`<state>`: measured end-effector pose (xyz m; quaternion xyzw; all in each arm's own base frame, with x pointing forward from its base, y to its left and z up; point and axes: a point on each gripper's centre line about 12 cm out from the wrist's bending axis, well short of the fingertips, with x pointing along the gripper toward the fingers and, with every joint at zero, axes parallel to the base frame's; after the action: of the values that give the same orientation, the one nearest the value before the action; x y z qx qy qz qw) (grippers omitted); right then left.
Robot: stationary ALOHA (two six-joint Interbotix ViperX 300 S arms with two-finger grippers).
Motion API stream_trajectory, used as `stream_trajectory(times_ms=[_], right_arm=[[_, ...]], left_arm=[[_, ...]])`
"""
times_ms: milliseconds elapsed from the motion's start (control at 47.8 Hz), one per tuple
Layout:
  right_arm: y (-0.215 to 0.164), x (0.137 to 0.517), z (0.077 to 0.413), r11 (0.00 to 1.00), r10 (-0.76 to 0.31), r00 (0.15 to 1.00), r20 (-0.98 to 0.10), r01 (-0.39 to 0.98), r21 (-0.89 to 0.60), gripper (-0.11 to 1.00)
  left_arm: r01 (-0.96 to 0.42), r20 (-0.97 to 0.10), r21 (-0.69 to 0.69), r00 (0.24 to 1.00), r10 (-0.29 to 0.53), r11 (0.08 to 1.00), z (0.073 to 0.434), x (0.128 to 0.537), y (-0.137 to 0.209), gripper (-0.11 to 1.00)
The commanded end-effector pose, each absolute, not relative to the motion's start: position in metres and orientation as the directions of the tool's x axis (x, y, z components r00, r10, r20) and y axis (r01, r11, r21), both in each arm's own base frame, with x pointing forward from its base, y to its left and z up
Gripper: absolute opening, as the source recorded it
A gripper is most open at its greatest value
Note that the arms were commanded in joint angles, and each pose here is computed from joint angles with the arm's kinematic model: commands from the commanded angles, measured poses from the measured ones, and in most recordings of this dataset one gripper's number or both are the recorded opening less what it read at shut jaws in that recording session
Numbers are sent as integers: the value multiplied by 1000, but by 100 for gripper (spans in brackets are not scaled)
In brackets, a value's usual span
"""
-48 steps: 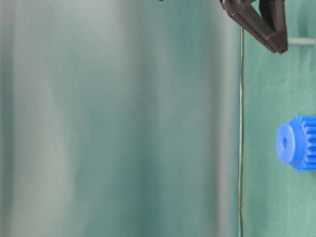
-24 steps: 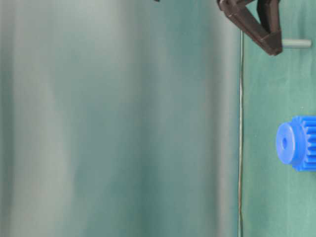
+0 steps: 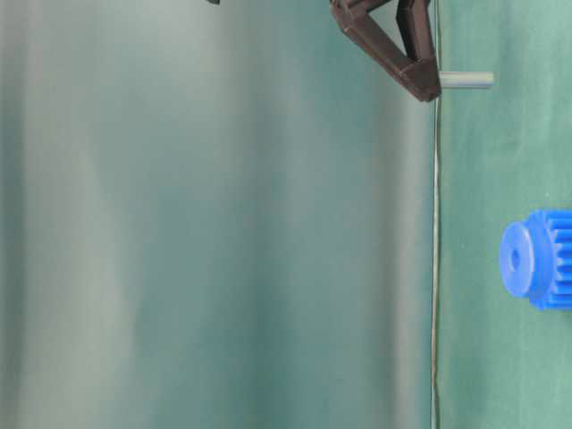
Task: Insert the shaft placed at a random location into the center hole of the small gear at another random location.
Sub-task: 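Close the right gripper on the silver shaft and lift it, then carry the held shaft left over the blue gear's center hole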
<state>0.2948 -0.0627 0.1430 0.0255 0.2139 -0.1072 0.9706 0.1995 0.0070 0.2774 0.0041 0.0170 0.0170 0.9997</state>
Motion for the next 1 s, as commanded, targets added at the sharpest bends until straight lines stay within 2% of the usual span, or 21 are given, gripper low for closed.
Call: stream_trajectory(times_ms=[0, 397, 983], right_arm=[[-63, 300, 155, 976, -198, 901, -386, 217, 5, 13], [-60, 308, 159, 979, -187, 910, -370, 203, 5, 13], [-50, 387, 169, 991, -127, 930, -346, 137, 2, 13]], left_arm=[[-35, -28, 9, 999, 35, 999, 280, 201, 7, 3], [-37, -28, 9, 999, 37, 999, 280, 201, 8, 3], [-37, -28, 9, 999, 37, 999, 280, 201, 8, 3]])
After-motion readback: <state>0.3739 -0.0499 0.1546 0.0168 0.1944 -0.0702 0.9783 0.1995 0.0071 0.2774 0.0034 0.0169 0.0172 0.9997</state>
